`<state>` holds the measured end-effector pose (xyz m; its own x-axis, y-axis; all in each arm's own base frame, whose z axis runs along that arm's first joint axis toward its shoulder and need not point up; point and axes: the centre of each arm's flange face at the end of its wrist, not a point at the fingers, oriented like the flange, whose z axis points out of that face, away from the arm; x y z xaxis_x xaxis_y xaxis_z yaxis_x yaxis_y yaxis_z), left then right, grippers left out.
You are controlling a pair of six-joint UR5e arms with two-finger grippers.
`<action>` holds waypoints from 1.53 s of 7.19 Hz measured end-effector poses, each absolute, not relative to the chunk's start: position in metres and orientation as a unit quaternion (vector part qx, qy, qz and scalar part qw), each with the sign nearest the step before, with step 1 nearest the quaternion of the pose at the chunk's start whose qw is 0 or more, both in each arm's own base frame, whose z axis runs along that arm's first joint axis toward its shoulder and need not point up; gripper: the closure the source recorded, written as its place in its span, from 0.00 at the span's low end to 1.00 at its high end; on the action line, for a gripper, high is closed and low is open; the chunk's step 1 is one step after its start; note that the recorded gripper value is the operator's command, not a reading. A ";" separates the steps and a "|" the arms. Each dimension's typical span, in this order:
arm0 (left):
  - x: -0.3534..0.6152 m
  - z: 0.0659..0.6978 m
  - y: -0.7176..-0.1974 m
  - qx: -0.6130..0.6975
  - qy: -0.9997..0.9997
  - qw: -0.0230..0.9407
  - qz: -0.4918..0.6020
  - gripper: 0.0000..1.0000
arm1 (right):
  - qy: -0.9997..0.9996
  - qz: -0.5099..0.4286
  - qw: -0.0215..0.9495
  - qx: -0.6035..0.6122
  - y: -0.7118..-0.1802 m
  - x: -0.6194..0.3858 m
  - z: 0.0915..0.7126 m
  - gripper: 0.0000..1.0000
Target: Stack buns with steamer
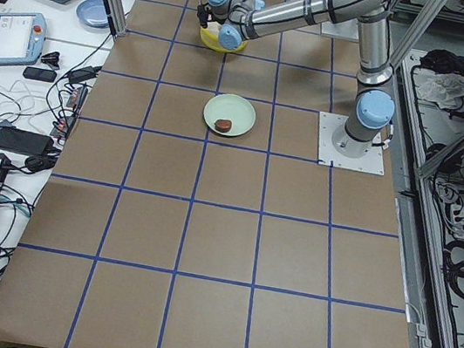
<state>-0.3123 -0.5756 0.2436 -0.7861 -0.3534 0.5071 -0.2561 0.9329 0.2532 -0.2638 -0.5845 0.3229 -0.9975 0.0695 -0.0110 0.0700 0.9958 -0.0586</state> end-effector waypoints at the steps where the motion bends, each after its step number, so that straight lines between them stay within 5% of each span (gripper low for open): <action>1: -0.314 0.244 -0.576 0.172 -0.939 0.284 -0.088 0.00 | 0.998 -0.026 0.007 0.049 -0.583 -0.253 0.332 1.00; 8: -0.319 0.269 -0.578 0.209 -0.933 0.281 -0.081 0.01 | 0.994 -0.024 0.014 0.102 -0.585 -0.165 0.373 1.00; 11: -0.247 0.298 -0.600 0.139 -0.976 0.166 -0.012 0.00 | 0.994 -0.008 0.027 0.101 -0.584 -0.063 0.378 1.00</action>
